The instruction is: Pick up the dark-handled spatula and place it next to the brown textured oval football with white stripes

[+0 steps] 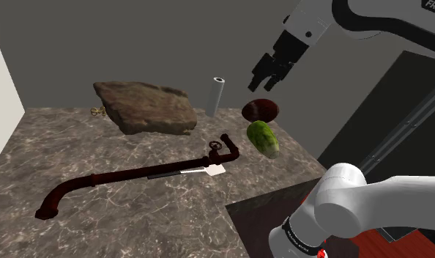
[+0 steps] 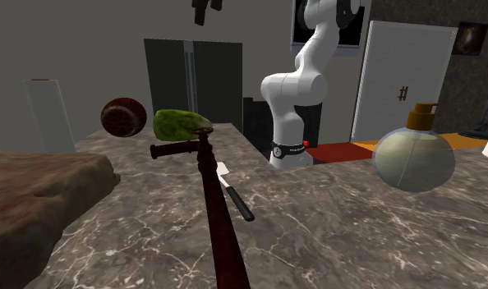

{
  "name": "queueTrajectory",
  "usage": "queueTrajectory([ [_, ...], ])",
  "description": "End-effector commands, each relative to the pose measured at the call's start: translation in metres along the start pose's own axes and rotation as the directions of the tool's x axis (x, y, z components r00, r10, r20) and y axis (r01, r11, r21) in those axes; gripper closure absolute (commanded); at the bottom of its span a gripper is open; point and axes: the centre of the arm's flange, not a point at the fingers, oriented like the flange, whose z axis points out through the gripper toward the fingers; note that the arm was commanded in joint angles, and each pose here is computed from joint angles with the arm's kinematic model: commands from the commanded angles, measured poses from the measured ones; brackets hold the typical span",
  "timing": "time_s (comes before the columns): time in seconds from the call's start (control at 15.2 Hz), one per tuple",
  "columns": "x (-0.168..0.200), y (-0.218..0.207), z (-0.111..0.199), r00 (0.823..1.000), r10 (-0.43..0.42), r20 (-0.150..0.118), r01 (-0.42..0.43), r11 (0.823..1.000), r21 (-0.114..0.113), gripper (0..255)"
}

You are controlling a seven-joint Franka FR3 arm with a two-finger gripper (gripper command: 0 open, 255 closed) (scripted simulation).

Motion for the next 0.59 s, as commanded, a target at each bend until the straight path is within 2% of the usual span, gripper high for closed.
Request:
queueTrajectory([
  [0.0,0.000,0.000,0.000,1.000,0.000,0.000,0.000,1.000,0.000,0],
  [0.13,0.003,-0.026,0.018,0.996,-0.091,-0.008,0.091,0.995,-0.043,0],
  [0.26,0.005,-0.051,0.037,0.983,-0.181,-0.011,0.180,0.980,-0.087,0],
  [0.4,0.004,-0.075,0.056,0.963,-0.270,-0.011,0.267,0.955,-0.130,0],
  [0.53,0.001,-0.098,0.077,0.934,-0.357,-0.007,0.351,0.920,-0.173,0],
])
